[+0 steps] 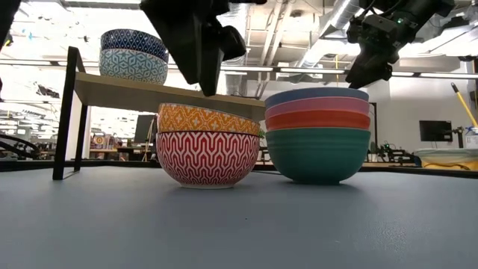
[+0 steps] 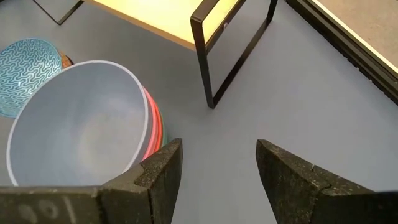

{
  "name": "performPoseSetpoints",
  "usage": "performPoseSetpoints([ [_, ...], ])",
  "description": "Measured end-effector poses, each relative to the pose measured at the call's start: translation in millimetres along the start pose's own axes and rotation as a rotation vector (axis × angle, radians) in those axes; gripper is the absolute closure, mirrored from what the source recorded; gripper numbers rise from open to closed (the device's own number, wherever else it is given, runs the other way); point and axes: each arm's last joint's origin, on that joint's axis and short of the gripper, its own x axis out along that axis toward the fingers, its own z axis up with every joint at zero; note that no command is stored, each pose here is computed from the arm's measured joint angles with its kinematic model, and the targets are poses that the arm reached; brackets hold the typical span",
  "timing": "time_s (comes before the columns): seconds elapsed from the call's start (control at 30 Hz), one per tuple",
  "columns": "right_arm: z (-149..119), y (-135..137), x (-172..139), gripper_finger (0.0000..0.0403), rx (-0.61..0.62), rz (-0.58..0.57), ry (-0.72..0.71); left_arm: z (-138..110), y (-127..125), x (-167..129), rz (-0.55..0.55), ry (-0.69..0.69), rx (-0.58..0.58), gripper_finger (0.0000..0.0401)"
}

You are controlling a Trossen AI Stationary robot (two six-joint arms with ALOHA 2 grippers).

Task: Place and stack bowls onto a shelf
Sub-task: Stack the small blue bowl on top the small yellow bowl on the shelf

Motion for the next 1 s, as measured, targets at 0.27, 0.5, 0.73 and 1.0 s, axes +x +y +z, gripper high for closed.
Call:
performPoseSetpoints([
  [0.27,0.1,-0.1,0.1,0.0173,0.001,-0.001,0.0,-10.6,6.0,6.3,-0.024,-0.004,-0.022,0.025],
  [0.5,0.6,-0.1,0.0,0.0173,0.0,-0.001,-0.006,-12.7,9.1,8.6,-0.012,-0.005,0.019,0.025],
  [0.73,0.8,-0.1,0.1,0.0173,-0.001,-0.001,-0.008,-13.7,10.1,14.9,-0.049,-0.023,-0.001,0.025],
  [1.0,0.8,-0.1,0.0,0.0173,-0.008,-0.002,-0.009,-19.2,16.6,18.9,-0.059,0.01,0.001,0.0268],
])
